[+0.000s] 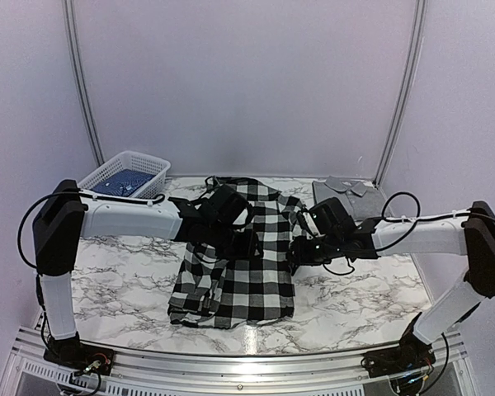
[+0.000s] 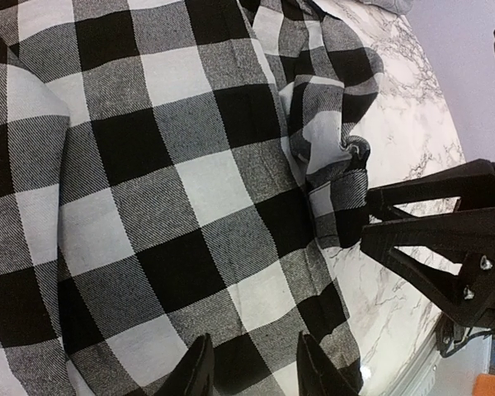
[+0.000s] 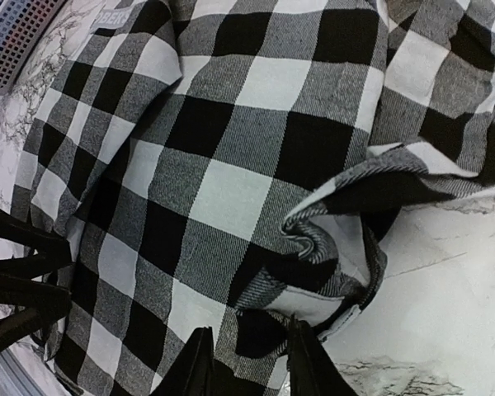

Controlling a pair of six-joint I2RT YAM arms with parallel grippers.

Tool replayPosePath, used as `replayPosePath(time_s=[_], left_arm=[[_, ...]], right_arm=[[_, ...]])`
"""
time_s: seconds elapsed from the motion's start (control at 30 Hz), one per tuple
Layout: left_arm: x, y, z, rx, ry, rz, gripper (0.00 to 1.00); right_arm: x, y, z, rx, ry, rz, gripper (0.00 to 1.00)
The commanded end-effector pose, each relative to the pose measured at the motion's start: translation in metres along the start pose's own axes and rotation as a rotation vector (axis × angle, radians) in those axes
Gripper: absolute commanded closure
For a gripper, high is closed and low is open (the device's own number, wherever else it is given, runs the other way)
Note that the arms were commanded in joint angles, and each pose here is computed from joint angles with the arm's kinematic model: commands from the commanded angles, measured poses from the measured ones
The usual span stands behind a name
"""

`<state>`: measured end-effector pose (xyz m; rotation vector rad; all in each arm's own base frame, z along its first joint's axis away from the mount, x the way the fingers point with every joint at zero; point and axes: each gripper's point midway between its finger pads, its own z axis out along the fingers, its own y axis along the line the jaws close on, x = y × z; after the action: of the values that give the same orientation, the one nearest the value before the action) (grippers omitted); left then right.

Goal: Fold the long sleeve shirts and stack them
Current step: Pass from the right arm to the left

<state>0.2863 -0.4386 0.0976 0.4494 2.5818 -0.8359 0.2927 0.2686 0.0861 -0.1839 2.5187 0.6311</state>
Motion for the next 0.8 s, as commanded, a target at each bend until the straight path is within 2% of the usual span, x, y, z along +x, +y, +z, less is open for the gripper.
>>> replayPosePath(time_s=[0.0, 0.33, 0.47, 0.6, 0.77], left_arm=[[-0.002, 0.0, -0.004, 0.009, -0.015, -0.017, 0.65], [-0.003, -0.003, -0.004, 0.036, -0.012, -0.012, 0.65], [-0.002, -0.005, -0.004, 0.044, -0.01, -0.005, 0.65], [-0.004, -0.009, -0.007, 0.06, -0.024, 0.019, 0.65], [-0.01, -0.026, -0.014, 0.083, -0.079, 0.107, 0.65]], right_arm=[[-0.022, 0.008, -0.005, 0.018, -0.044, -0.037, 0.7], [-0.008, -0.026, -0.02, 0.184, -0.034, -0.05, 0.58], [0.001, -0.029, -0.014, 0.195, 0.003, -0.041, 0.58], [0.019, -0.04, -0.013, 0.206, 0.035, -0.018, 0.66], [0.017, -0.028, -0.016, 0.147, 0.026, 0.015, 0.89]])
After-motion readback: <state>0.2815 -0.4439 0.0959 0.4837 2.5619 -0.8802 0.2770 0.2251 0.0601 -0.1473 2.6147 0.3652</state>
